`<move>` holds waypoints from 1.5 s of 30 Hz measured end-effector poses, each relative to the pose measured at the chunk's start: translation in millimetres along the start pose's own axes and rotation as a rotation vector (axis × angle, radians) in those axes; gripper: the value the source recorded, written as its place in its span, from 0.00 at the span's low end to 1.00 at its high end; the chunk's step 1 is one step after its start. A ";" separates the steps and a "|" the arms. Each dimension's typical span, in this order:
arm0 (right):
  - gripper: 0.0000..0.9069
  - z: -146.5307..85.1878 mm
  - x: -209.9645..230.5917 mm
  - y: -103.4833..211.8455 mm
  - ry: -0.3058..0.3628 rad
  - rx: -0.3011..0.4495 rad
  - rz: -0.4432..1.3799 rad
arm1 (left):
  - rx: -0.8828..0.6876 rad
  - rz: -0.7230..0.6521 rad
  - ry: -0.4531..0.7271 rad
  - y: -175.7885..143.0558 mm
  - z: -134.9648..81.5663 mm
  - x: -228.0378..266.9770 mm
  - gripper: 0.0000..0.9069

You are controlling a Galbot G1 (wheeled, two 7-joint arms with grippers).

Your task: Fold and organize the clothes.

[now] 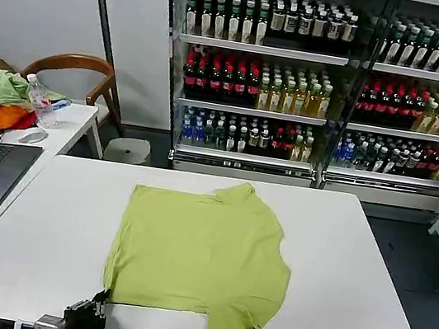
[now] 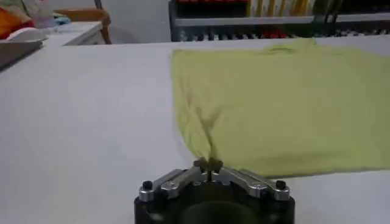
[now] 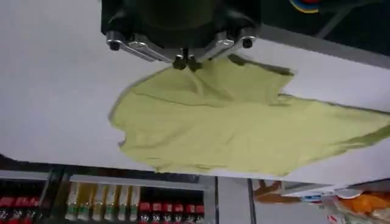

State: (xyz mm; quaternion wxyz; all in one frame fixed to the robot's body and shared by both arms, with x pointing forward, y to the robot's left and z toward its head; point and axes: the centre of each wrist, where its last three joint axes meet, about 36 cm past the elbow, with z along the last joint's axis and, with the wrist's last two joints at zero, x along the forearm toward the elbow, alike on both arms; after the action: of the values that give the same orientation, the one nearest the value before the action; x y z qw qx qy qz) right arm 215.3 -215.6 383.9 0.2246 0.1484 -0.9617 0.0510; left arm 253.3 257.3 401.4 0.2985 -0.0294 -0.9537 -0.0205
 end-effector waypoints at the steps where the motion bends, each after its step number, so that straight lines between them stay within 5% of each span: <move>1: 0.00 -1.9 1.9 -1.4 -0.004 0.003 0.001 | -0.001 0.001 0.001 0.5 -0.2 2.1 0.04; 27: 0.00 -39.4 65.1 -11.8 -0.029 0.077 -0.028 | -0.085 -0.002 0.001 -5.8 -2.0 69.3 0.04; 45: 0.00 -66.4 5.6 -45.3 -0.108 0.055 0.024 | -0.051 0.065 -0.150 15.2 -26.8 20.9 0.04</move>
State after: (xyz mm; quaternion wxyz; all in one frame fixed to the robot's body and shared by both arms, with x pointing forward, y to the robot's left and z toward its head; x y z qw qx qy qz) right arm 252.2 -249.1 447.2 0.1674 0.1455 -0.9724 0.0718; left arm 252.5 271.8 435.6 0.2259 -0.0695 -0.9711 -0.0330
